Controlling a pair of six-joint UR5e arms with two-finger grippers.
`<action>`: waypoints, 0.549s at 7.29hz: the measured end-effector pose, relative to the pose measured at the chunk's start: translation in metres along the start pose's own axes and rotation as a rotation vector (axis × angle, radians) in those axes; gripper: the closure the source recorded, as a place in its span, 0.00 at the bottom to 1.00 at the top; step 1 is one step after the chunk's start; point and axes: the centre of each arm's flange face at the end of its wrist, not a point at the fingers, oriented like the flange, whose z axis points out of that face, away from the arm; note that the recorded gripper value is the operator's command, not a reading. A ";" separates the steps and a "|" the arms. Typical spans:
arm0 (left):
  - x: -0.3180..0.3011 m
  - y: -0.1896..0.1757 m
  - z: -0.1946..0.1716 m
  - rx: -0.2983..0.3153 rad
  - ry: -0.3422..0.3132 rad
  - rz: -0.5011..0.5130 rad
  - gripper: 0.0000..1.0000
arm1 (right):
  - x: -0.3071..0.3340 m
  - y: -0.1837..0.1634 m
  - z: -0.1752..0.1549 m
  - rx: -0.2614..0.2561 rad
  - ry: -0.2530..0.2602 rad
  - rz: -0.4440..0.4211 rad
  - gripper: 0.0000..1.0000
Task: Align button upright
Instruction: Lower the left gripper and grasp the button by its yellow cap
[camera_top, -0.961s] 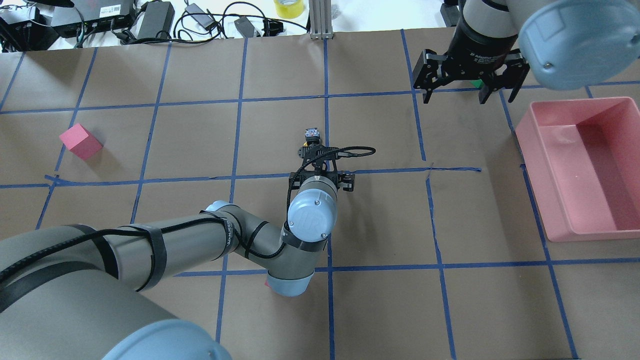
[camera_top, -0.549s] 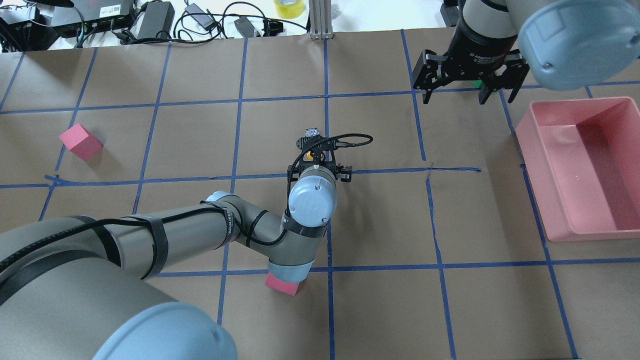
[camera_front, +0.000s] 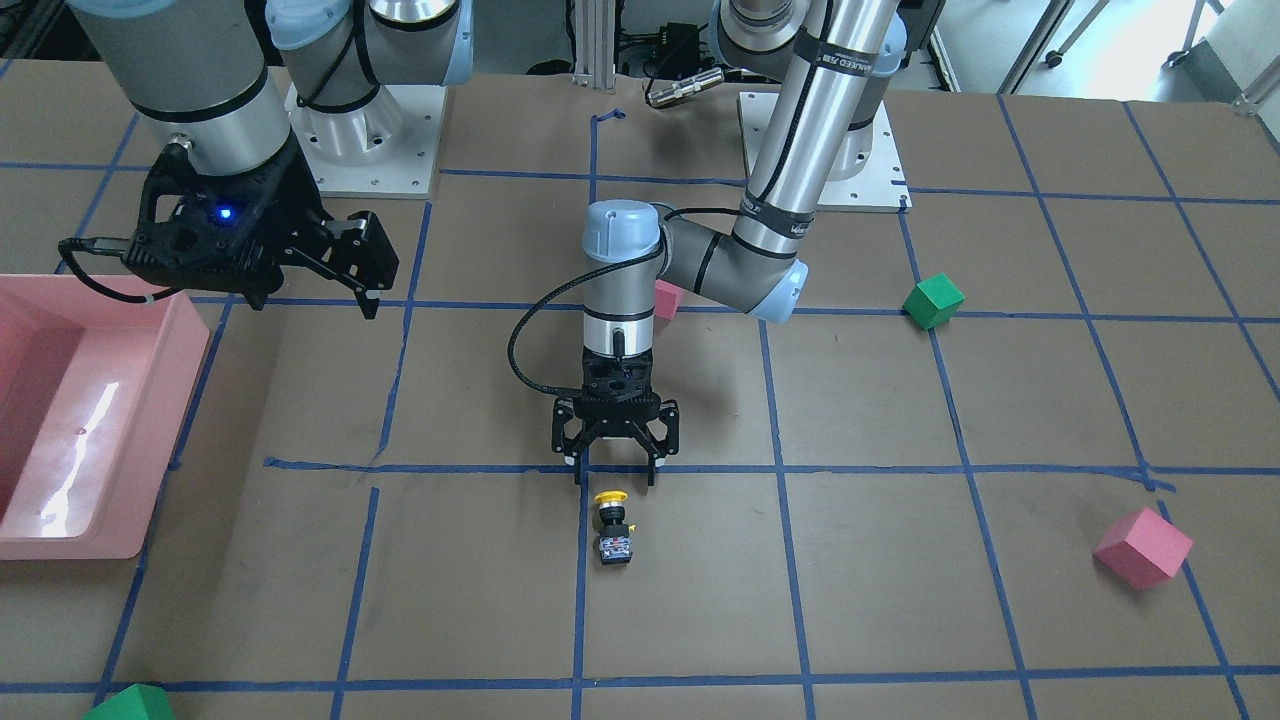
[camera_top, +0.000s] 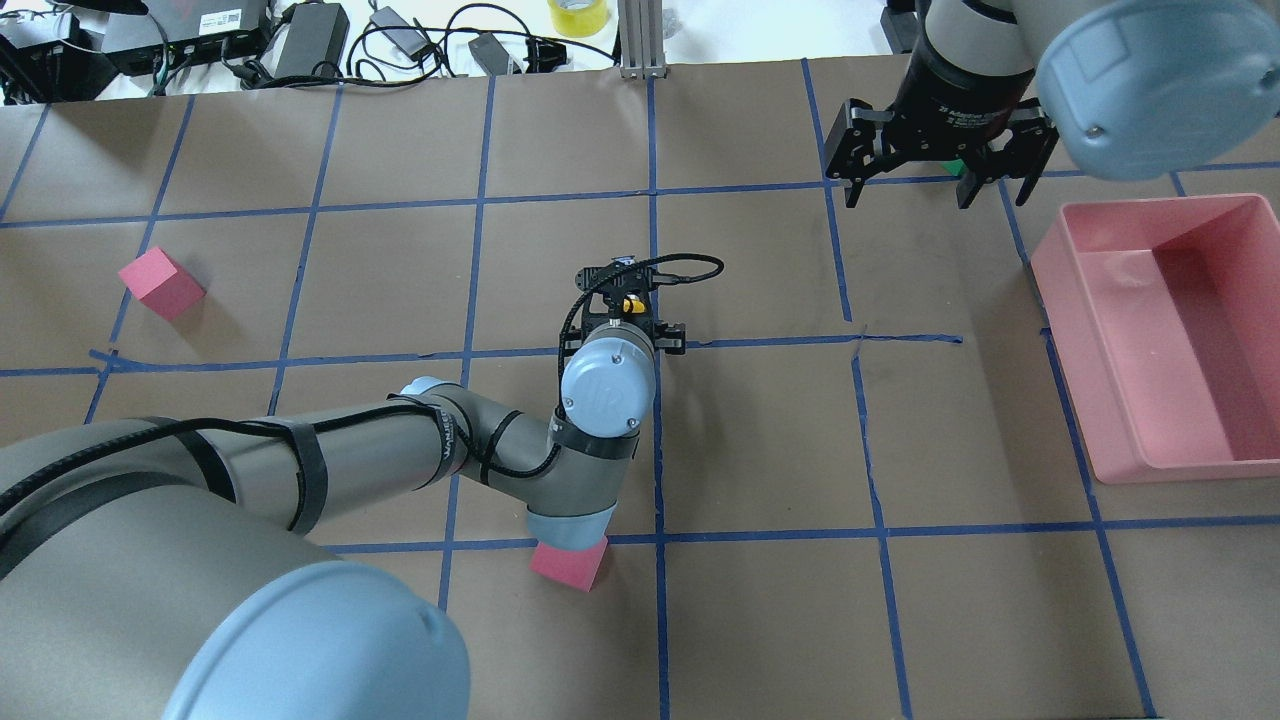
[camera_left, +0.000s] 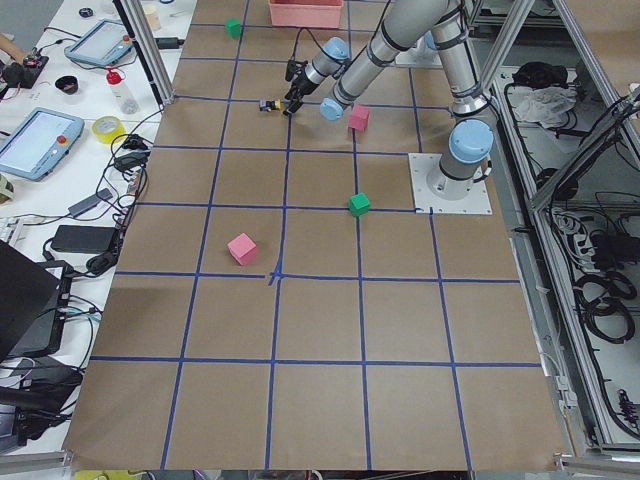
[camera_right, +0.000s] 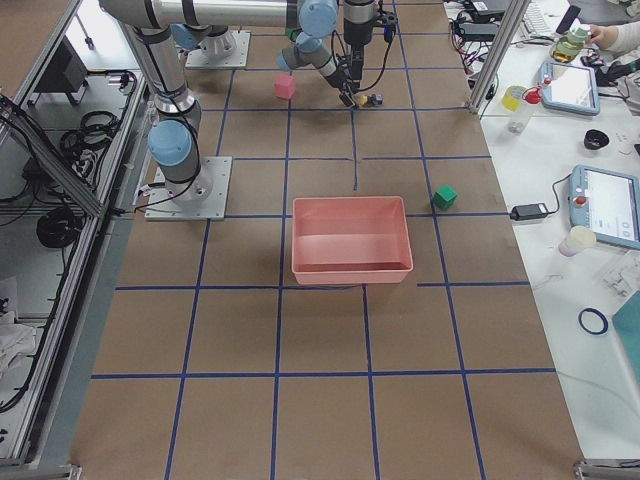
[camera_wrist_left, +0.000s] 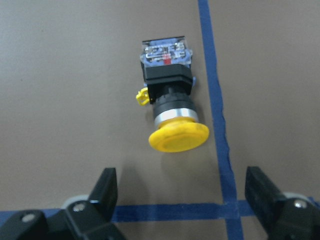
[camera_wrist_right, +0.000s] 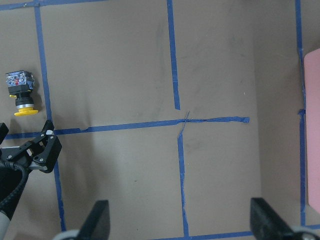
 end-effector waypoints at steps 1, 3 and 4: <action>0.000 -0.002 0.001 0.002 0.001 -0.002 0.12 | 0.000 0.000 0.000 0.000 0.000 0.000 0.00; 0.002 -0.008 0.004 0.009 0.012 -0.005 0.13 | 0.000 0.000 0.000 0.001 0.000 -0.001 0.00; 0.004 -0.010 0.006 0.011 0.015 -0.007 0.13 | 0.000 0.000 0.000 0.000 0.001 0.000 0.00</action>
